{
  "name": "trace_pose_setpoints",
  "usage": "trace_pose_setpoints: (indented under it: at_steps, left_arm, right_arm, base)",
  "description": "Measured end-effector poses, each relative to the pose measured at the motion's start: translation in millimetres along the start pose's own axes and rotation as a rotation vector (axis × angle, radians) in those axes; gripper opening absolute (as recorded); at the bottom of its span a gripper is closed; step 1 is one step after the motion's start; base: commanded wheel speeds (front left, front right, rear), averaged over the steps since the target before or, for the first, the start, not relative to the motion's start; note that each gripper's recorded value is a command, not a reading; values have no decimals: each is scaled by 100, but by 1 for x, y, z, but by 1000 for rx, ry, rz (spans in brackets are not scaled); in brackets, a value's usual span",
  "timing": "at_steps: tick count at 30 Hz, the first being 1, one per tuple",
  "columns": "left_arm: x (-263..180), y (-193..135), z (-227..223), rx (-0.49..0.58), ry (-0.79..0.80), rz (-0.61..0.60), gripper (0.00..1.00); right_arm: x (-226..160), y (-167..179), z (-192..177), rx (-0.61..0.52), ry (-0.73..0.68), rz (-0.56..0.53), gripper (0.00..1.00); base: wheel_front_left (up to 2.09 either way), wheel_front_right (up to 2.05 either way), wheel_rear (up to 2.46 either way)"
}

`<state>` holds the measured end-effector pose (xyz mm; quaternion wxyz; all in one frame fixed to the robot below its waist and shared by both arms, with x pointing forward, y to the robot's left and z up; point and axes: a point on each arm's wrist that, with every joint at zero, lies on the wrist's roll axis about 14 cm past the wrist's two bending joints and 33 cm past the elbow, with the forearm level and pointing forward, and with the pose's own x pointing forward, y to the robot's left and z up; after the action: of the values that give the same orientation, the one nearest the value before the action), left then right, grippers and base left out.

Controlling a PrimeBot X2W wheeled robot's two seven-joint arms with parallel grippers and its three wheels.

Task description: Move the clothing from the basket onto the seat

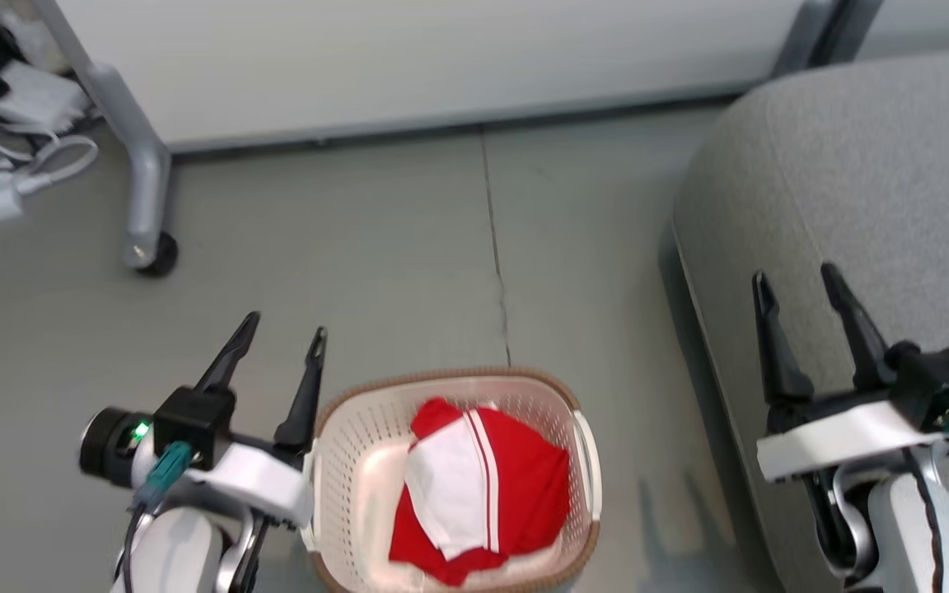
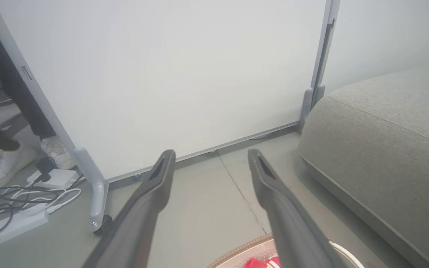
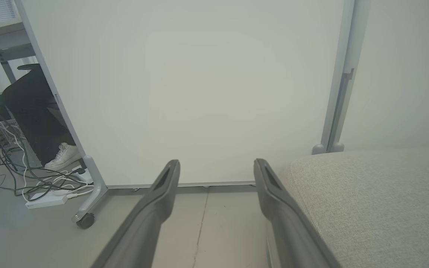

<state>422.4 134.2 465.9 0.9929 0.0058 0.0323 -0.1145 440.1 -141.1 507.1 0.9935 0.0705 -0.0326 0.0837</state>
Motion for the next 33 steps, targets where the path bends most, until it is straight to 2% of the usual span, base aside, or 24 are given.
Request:
trace_pose_setpoints:
  at_steps: [6,13,17,18,22,29,33]
  left_arm:
    - [38,-38,-56,-30,149,-149,100]
    - [53,-90,-144,-61,372,-333,100]
    - [47,-114,-197,-67,513,-419,100]
    - [44,-122,-221,-73,585,-451,100]
    - [35,-135,-268,-67,729,-505,100]
    - [15,-154,-332,-34,950,-600,100]
    - [12,-161,-355,-23,1019,-632,100]
  right_arm:
    - [25,-12,-13,-1,-4,-13,100]
    - [41,-34,-44,-2,31,-49,100]
    - [44,-44,-65,-3,61,-68,100]
    - [44,-50,-73,-5,71,-78,100]
    - [40,-62,-92,-1,108,-108,100]
    - [31,-82,-111,-16,153,-155,100]
    - [26,-92,-116,-25,166,-181,100]
  base:
    - [0,0,0]
    - [0,0,0]
    - [0,0,0]
    - [0,0,0]
    - [0,0,0]
    - [0,0,0]
    - [0,0,0]
